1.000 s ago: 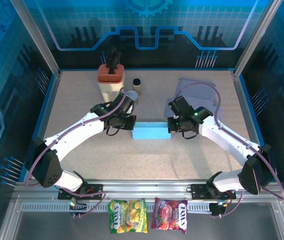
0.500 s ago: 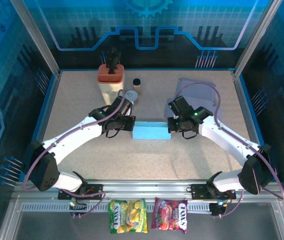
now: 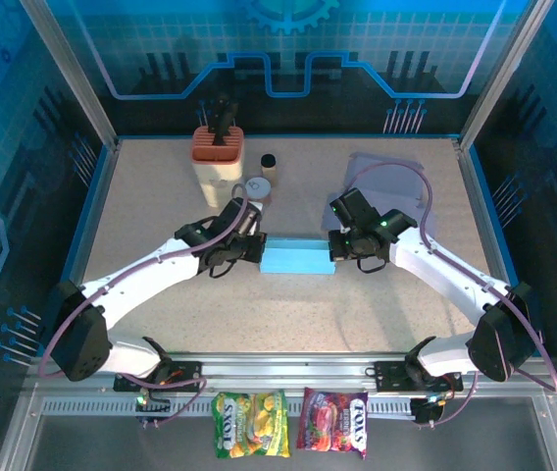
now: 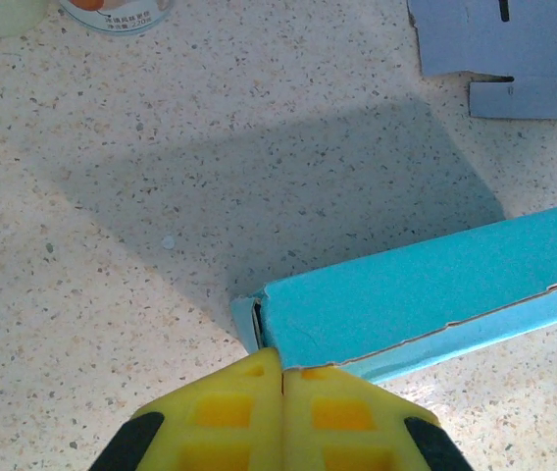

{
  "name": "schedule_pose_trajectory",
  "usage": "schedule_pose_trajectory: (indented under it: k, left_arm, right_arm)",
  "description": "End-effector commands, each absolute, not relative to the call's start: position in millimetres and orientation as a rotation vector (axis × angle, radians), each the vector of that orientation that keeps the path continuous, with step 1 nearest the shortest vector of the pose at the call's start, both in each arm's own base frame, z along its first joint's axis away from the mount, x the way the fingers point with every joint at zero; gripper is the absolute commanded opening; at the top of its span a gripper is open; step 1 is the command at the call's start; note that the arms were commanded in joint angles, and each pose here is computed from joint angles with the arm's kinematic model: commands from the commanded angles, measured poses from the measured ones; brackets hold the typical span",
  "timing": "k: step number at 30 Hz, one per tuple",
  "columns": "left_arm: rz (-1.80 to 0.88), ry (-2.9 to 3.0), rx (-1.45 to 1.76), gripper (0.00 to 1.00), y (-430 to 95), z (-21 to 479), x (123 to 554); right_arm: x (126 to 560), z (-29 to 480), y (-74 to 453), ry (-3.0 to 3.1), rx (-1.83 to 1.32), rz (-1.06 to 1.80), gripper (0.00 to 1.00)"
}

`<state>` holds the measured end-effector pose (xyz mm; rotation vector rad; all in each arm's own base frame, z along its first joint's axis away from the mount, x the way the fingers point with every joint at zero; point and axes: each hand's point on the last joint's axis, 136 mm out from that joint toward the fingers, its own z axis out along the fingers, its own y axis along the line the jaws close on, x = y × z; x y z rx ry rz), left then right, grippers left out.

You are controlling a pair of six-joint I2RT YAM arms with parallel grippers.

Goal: Fold the paper box

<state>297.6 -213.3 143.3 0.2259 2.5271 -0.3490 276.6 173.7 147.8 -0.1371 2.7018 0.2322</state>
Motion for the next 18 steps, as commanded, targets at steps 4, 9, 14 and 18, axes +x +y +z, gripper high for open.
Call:
schedule_pose_trajectory:
  k: [4, 9, 14, 18]
  left_arm:
    - [-0.283, 2.677, 0.257, 0.00, -202, 103, 264]
    - [-0.280, 2.682, 0.226, 0.00, -202, 100, 262]
    - [-0.255, 2.681, 0.183, 0.00, -197, 99, 261]
    - [-0.255, 2.669, 0.184, 0.00, -198, 103, 261]
  right_arm:
    - [269, 143, 178, 2.747, -0.147, 0.264, 0.00]
    - [263, 155, 180, 2.755, -0.052, 0.327, 0.14]
    - [248, 184, 188, 2.730, 0.195, 0.561, 0.50]
    - [247, 205, 198, 2.639, 0.502, 0.869, 0.61]
